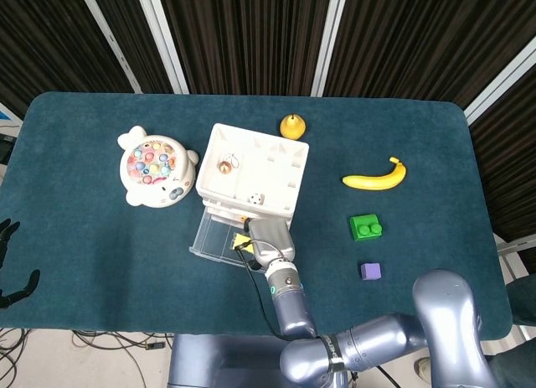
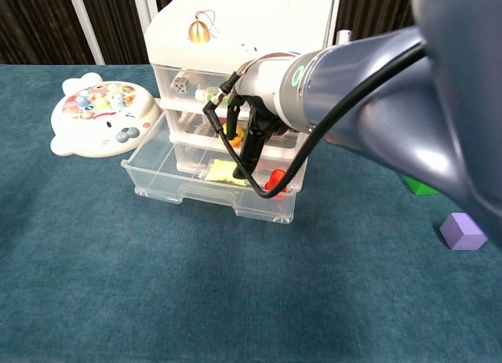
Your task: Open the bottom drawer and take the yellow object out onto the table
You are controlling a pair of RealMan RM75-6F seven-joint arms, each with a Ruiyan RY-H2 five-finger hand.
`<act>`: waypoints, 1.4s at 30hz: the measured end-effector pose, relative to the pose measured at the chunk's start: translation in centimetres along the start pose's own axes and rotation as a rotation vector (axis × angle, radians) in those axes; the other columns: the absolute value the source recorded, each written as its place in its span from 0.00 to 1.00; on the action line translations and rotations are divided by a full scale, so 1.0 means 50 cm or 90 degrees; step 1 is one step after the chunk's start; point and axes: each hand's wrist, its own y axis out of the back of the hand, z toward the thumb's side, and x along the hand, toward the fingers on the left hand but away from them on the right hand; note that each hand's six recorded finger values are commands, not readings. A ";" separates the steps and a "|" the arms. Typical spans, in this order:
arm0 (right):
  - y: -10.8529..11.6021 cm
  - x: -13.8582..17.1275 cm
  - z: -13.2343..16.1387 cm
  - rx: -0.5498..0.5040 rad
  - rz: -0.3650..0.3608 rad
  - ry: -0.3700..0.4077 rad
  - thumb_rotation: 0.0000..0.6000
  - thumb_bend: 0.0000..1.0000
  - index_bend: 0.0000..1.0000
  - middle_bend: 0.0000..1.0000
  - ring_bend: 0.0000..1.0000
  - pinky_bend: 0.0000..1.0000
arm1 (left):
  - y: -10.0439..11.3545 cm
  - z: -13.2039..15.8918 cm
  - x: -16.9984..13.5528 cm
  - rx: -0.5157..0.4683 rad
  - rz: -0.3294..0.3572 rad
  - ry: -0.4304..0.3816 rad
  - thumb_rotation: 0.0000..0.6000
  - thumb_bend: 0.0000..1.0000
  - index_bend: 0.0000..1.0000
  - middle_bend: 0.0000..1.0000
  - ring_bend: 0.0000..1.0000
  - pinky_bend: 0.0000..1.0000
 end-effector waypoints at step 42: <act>-0.031 -0.048 0.058 0.138 -0.006 -0.025 1.00 0.22 0.38 1.00 1.00 1.00 | 0.000 -0.001 -0.001 -0.001 -0.002 0.000 1.00 0.37 0.03 0.00 0.00 0.00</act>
